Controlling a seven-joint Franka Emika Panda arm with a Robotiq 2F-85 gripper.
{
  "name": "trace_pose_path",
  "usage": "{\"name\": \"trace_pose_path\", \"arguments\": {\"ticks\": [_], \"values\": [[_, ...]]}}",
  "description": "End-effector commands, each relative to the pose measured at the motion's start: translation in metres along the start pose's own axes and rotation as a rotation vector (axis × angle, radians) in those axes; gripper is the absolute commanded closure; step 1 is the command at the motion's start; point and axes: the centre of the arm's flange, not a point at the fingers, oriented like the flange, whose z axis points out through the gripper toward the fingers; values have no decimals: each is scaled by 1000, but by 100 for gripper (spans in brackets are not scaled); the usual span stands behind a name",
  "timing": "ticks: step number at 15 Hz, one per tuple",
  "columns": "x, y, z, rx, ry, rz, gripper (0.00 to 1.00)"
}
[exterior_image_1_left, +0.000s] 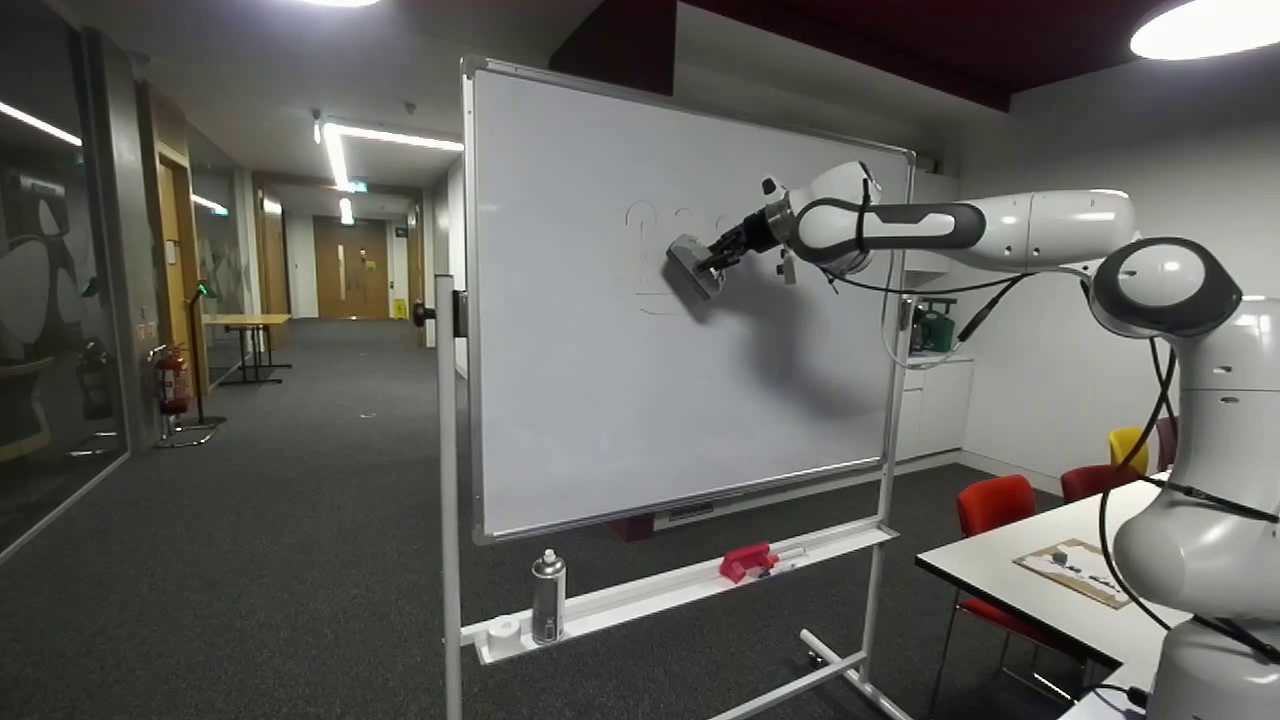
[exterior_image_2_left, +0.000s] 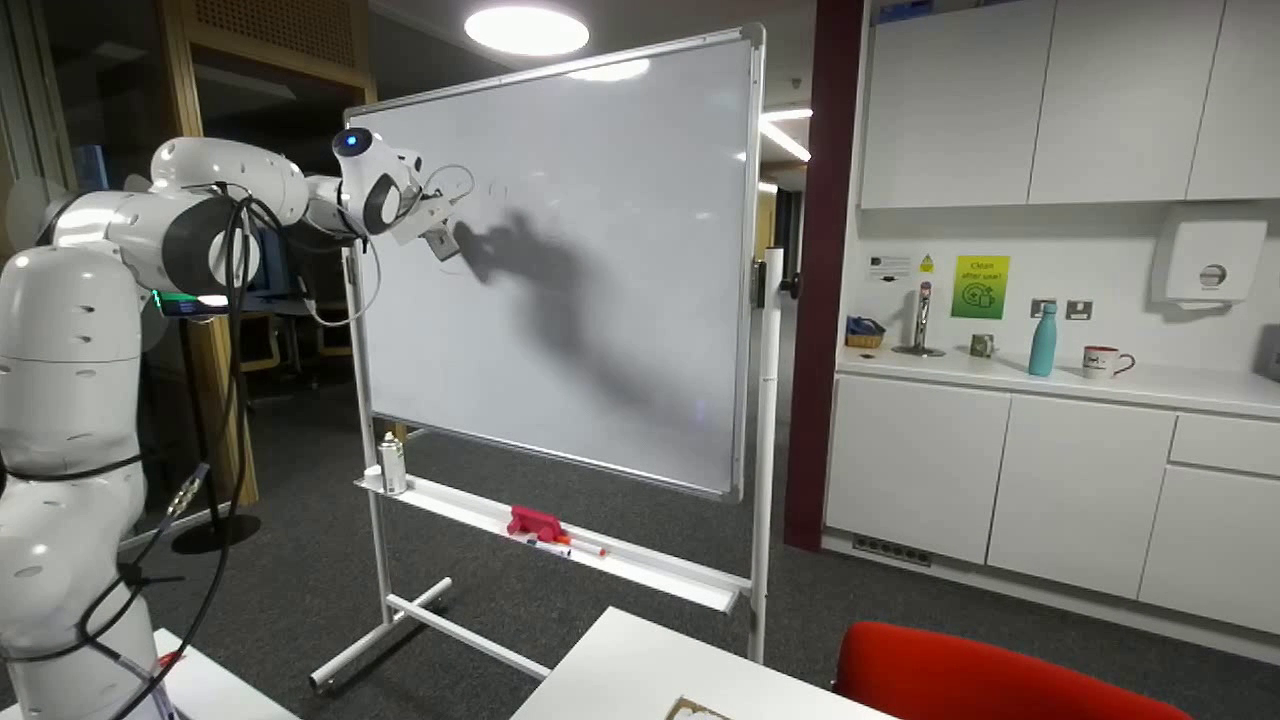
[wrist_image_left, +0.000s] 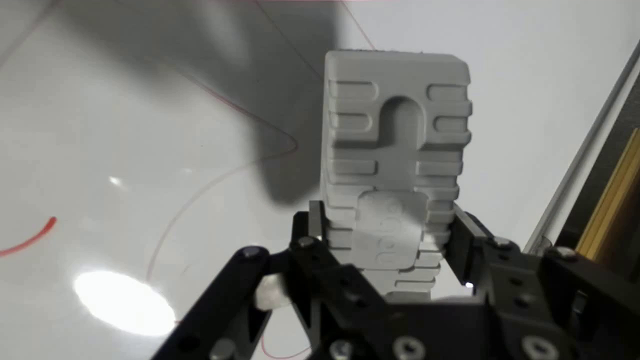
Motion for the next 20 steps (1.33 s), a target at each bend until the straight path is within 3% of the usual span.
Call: {"name": "trace_pose_path", "arguments": {"ticks": [1, 11, 20], "values": [[20, 1, 5, 18, 7, -91, 66], [52, 26, 14, -84, -19, -230, 66], [58, 27, 44, -109, -63, -310, 66]]}}
